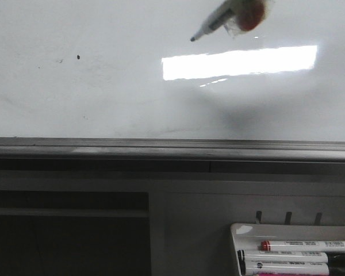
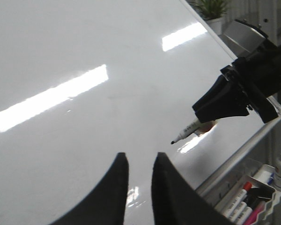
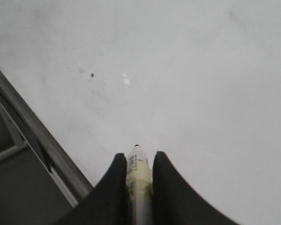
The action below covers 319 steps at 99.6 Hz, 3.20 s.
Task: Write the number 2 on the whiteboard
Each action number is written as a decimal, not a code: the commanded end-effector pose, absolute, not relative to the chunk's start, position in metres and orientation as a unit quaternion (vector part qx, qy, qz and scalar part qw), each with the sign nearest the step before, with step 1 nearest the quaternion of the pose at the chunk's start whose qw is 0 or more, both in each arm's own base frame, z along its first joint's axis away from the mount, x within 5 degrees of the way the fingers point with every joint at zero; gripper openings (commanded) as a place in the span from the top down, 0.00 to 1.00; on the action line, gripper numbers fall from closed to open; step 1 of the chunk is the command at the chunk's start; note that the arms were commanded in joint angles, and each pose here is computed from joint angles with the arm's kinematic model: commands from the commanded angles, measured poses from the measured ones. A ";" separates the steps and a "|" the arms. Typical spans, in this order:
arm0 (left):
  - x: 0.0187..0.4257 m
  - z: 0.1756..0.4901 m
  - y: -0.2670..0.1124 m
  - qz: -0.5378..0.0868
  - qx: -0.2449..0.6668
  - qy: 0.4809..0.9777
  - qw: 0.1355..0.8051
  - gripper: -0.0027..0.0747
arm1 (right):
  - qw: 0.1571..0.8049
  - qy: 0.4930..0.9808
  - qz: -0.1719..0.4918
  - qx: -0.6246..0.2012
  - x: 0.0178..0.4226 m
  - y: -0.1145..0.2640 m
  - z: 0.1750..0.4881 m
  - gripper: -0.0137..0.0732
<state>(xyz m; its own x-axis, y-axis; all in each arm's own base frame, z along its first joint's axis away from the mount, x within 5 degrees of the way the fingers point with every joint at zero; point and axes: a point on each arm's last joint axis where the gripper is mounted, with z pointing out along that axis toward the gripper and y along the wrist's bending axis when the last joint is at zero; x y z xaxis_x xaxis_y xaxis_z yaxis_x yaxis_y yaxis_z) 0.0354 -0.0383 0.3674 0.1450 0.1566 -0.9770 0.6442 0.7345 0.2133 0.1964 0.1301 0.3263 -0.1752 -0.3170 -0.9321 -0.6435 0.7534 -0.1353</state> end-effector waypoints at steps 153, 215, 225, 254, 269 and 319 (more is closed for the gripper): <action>0.030 0.350 -0.030 -0.190 0.236 0.638 0.708 0.99 | 0.467 0.828 0.092 -0.296 0.226 0.085 0.302 0.91; 0.030 0.350 -0.030 -0.193 0.234 0.637 0.709 0.99 | 0.451 0.831 0.098 -0.311 0.229 0.095 0.292 0.91; 0.030 0.350 -0.030 -0.193 0.234 0.637 0.709 0.99 | 0.451 0.838 0.077 -0.298 0.223 0.075 0.294 0.91; 0.030 0.350 -0.030 -0.193 0.234 0.637 0.709 0.99 | 0.493 0.845 0.029 -0.206 0.198 0.028 0.305 0.91; 0.030 0.350 -0.030 -0.193 0.234 0.637 0.709 0.99 | 0.491 0.845 0.036 -0.207 0.197 0.030 0.305 0.91; 0.043 0.374 -0.055 -0.211 0.353 0.686 0.600 0.39 | 0.586 0.673 0.274 -0.358 0.113 0.091 0.400 0.91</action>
